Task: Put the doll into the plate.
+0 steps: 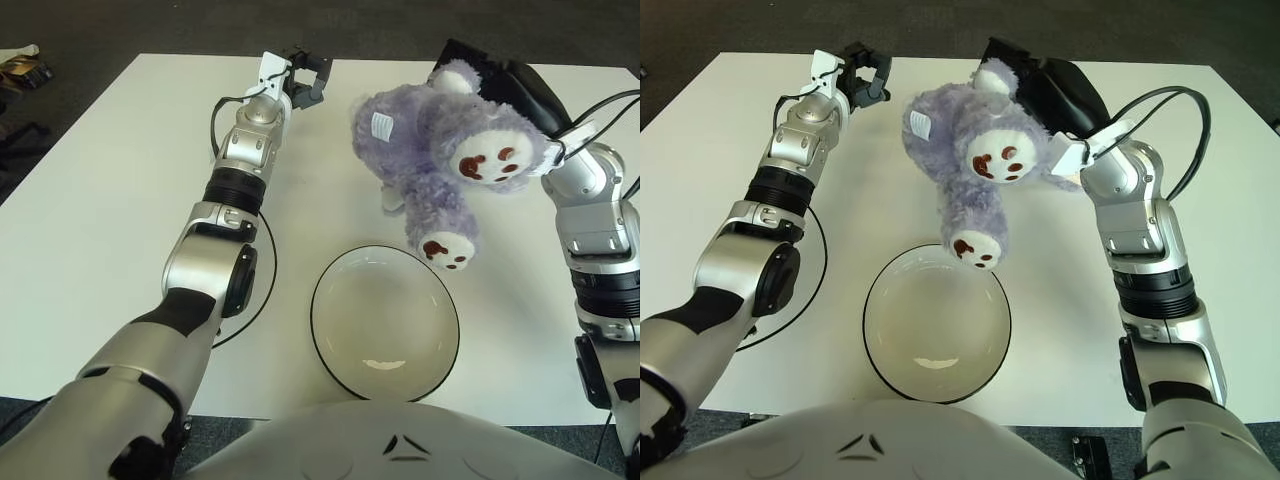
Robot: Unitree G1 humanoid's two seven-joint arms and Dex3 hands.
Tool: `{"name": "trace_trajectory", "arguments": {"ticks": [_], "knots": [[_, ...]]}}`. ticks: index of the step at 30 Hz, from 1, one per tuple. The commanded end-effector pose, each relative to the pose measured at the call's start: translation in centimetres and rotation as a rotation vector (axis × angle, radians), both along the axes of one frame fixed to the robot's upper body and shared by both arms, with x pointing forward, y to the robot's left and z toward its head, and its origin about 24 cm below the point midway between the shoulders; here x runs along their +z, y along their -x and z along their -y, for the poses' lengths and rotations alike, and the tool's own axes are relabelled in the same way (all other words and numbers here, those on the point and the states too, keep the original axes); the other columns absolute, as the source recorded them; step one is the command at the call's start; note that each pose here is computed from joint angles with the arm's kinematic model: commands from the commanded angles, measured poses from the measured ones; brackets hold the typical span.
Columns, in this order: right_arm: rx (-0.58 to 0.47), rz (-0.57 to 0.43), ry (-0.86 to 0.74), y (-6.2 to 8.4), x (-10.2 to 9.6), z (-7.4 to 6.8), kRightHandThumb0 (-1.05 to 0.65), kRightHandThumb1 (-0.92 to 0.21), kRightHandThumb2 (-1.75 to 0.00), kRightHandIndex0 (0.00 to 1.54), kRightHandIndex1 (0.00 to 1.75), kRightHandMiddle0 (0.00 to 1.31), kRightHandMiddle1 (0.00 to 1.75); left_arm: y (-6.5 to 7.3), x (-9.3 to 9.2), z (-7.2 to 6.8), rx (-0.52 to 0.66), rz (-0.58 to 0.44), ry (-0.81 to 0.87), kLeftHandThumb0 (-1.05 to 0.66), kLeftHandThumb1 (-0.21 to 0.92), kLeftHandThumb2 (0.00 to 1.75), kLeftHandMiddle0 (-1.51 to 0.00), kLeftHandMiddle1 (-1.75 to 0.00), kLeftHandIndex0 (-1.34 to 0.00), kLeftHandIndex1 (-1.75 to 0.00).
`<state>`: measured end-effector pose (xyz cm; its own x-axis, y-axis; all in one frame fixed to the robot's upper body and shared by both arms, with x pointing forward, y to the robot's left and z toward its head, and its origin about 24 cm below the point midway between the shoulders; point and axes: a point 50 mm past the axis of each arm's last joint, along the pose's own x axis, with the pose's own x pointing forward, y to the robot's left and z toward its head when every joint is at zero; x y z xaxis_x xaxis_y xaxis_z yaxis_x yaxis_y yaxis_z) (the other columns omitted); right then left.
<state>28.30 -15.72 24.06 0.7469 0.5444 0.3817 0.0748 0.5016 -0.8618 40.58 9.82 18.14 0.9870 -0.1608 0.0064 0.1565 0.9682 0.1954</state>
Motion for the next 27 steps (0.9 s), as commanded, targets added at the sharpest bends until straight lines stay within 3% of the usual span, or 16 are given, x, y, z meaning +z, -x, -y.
{"name": "trace_trajectory", "arguments": {"ticks": [1,17,27], "knots": [[-0.019,0.000,0.012,0.6,0.5,0.4,-0.01,-0.34,-1.17,0.55,1.44,0.63,1.68,-0.2,0.9,0.1,0.005,0.025,-0.007,0.00,0.62,0.86,-0.39,-1.48,-0.38,-1.75],[0.014,-0.083,-0.032,0.8,-0.1,0.3,-0.01,-0.30,-1.23,0.59,1.45,0.65,1.68,-0.2,0.8,0.0,-0.006,0.030,0.016,0.00,0.53,1.02,-0.48,-1.61,-0.28,-1.75],[0.061,-0.088,-0.056,1.3,-1.0,0.4,-0.01,-0.24,-1.28,0.72,1.45,0.61,1.66,-0.3,0.8,0.0,0.005,0.033,0.010,0.00,0.54,1.00,-0.44,-1.58,-0.34,-1.75]]}}
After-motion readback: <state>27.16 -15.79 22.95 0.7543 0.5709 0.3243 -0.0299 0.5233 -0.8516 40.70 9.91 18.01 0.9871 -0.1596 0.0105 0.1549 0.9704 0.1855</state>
